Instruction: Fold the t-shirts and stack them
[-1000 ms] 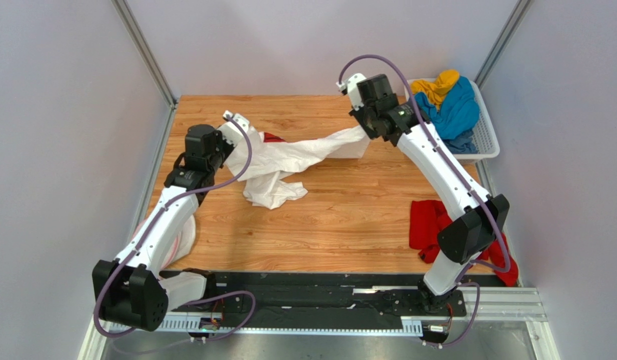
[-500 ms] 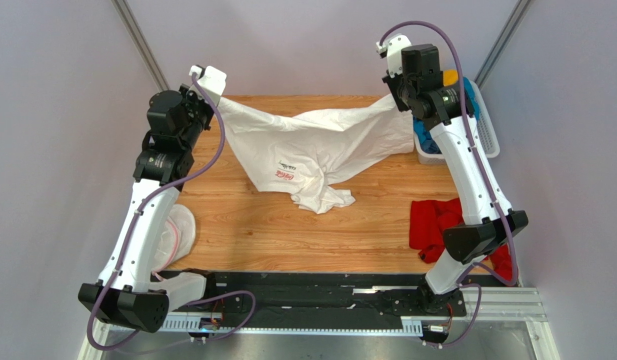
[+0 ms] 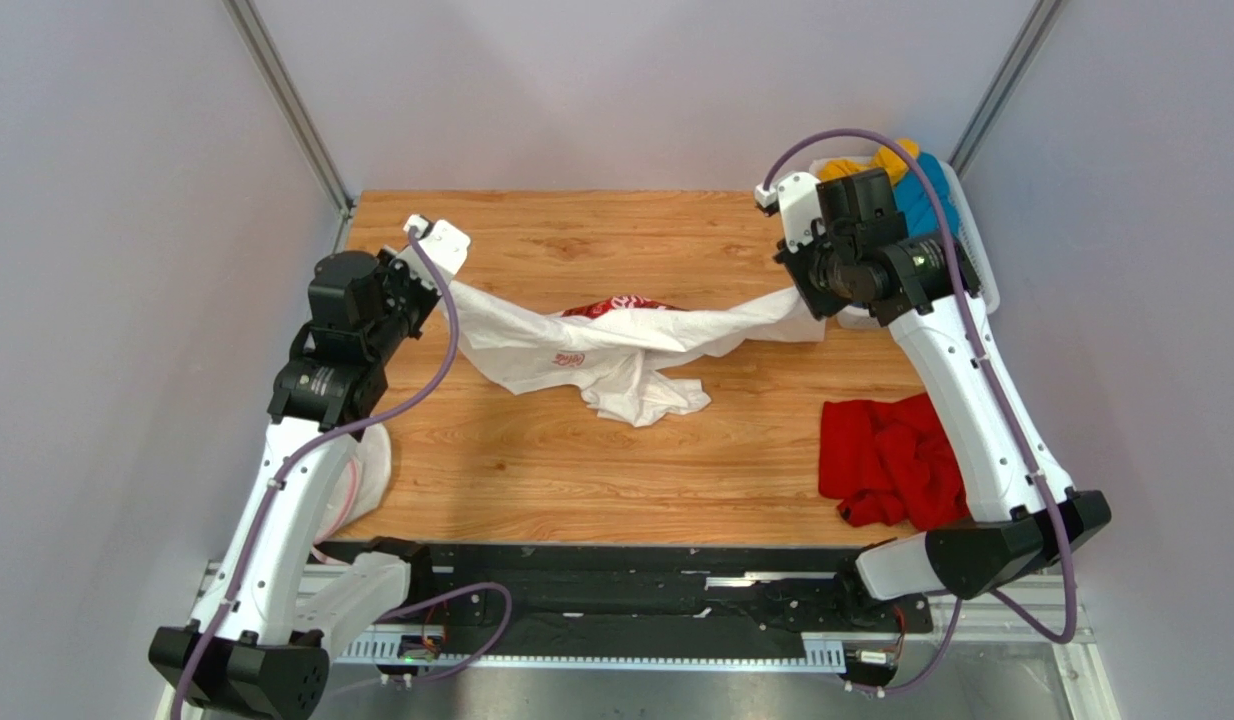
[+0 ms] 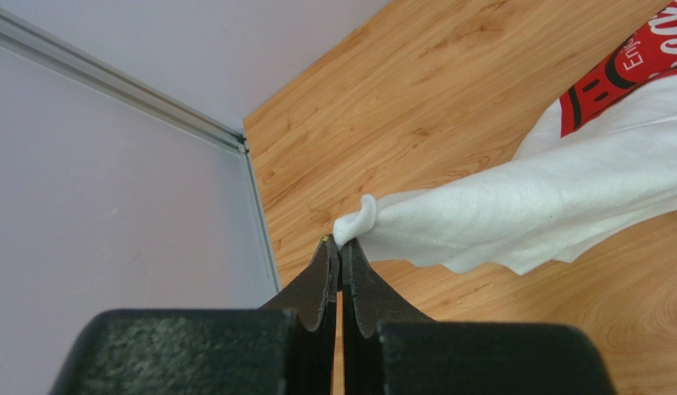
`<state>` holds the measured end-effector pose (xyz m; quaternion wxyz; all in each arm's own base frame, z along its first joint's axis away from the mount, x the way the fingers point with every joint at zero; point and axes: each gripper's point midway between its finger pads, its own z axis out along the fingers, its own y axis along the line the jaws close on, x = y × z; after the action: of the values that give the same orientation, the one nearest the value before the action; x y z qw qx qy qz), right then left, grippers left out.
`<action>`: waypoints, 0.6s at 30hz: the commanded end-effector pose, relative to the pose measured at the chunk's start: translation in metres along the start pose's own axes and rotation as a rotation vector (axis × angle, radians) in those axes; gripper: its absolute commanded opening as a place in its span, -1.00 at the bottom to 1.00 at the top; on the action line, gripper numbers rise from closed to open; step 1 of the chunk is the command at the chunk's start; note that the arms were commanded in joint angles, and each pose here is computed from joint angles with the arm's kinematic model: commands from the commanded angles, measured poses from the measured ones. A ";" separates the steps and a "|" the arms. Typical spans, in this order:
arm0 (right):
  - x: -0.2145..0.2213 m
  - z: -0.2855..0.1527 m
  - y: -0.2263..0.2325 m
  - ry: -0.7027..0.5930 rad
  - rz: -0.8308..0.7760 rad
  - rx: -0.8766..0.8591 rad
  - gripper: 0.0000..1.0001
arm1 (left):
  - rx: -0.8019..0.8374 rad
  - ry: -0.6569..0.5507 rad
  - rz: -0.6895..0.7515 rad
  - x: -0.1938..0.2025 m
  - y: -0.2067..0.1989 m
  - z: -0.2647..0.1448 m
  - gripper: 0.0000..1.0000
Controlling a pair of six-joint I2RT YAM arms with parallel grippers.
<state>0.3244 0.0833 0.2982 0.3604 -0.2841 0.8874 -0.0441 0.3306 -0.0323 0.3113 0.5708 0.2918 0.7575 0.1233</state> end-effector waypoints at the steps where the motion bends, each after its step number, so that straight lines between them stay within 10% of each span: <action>1: 0.006 -0.004 0.018 -0.005 -0.011 -0.094 -1.00 | -0.032 -0.021 0.074 -0.004 0.009 -0.004 -1.00; 18: -0.044 0.203 -0.020 0.183 -0.083 -0.022 -1.00 | -0.097 0.169 0.171 0.038 0.016 0.128 -1.00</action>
<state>0.4506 0.1201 0.1680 0.2271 -0.3223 0.9180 -0.0431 0.4216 -0.0223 0.2162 0.4671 0.3383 0.7940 0.1922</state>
